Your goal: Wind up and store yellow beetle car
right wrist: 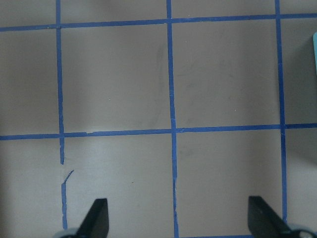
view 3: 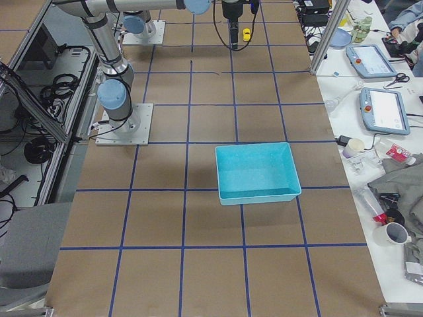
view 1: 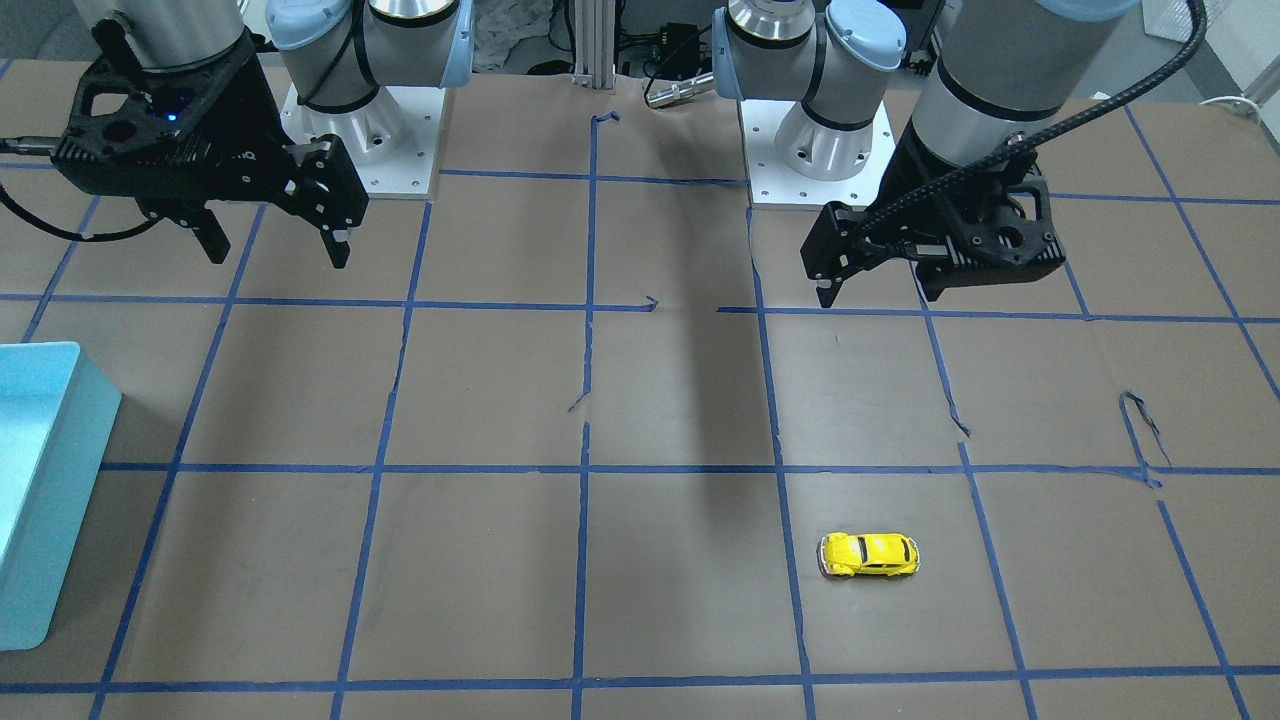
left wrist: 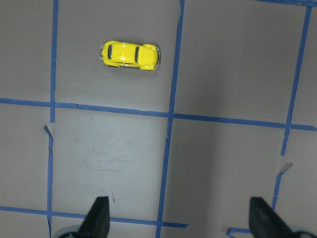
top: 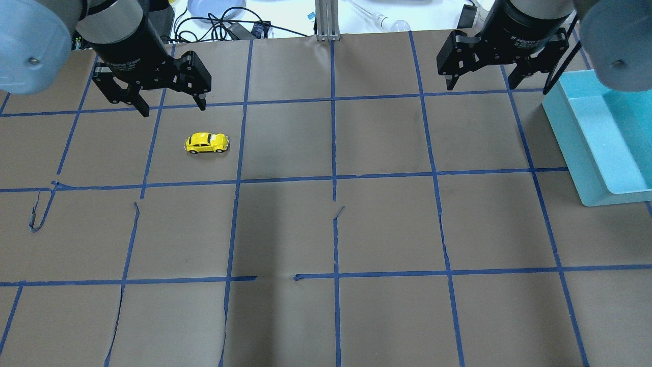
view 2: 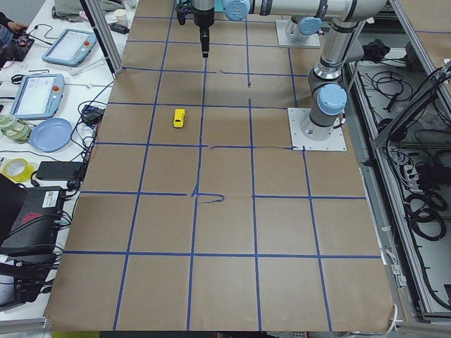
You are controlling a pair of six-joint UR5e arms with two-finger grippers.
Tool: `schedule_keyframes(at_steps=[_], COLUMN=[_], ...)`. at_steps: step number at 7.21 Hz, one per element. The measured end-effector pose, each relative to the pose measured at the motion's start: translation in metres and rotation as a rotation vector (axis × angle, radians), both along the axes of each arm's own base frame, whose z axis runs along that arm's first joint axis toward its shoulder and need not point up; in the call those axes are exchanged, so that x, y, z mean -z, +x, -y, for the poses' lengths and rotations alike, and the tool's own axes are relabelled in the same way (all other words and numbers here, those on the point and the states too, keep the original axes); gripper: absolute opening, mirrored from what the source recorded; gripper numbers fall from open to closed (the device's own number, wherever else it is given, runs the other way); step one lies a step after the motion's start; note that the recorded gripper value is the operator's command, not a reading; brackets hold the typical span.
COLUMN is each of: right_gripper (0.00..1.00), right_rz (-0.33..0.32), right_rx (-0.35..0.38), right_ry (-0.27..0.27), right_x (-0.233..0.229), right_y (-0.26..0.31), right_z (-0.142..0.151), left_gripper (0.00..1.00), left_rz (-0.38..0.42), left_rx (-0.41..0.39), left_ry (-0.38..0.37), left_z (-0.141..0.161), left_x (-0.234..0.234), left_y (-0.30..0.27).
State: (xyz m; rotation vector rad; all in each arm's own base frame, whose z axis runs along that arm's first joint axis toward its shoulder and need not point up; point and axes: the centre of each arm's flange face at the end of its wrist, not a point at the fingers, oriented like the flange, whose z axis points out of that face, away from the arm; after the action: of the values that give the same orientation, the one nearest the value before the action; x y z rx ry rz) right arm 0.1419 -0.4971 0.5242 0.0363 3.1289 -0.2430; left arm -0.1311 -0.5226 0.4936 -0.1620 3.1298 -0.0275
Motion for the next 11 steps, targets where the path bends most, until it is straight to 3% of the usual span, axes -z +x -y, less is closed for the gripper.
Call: schedule_keyframes(at_steps=[11], right_gripper=[1.00], right_rz=[-0.005], right_rx=[-0.025], right_ry=[-0.003], right_x=[-0.0008], right_y=[-0.0009], right_z=[-0.0004], left_gripper=[1.00], left_rz=[-0.002], left_rx=[-0.019], left_ry=[0.001], left_z=[-0.0032], left_x=[-0.0027], left_y=[0.0095])
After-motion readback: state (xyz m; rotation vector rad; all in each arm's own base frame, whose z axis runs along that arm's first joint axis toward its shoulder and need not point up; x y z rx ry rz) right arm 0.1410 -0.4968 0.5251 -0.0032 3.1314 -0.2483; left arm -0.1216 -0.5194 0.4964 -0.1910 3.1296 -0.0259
